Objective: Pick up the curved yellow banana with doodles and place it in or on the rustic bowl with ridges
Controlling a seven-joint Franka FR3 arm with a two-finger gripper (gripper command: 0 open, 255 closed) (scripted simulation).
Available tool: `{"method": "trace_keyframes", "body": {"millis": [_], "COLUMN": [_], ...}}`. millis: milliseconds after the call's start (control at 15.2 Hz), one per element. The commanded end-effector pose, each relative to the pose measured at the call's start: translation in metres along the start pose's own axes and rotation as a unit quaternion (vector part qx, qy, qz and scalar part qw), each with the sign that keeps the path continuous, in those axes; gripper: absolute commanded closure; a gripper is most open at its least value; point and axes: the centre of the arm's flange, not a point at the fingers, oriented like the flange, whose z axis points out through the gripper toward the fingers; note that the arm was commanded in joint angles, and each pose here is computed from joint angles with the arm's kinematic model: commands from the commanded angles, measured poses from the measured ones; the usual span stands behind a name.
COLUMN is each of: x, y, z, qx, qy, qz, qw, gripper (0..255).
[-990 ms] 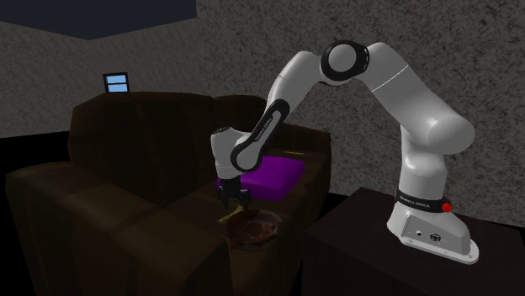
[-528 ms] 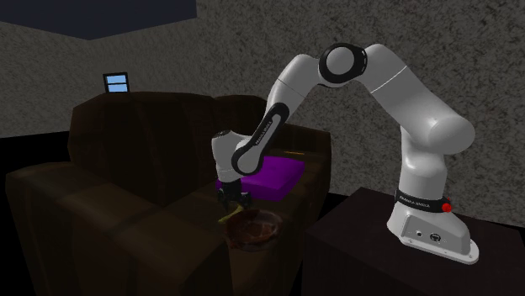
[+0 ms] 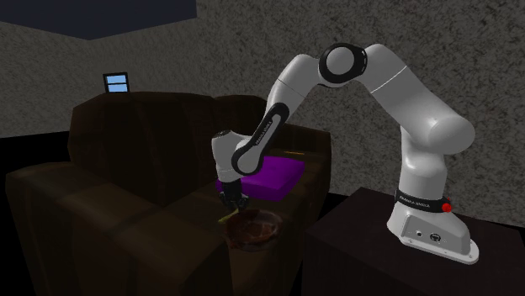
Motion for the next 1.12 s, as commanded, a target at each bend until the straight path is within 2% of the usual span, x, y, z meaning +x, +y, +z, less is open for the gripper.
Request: {"method": "trace_keyframes", "body": {"millis": [0,264,1056], "x": [0.000,0.000,0.011], "y": [0.000,0.000,0.003], "z": [0.000,0.000,-0.062], "qx": [0.000,0.000,0.000], "qy": [0.000,0.000,0.000], "qz": [0.000,0.000,0.000], "qw": [1.0000,1.0000,1.0000], "gripper": [255,255,255]}}
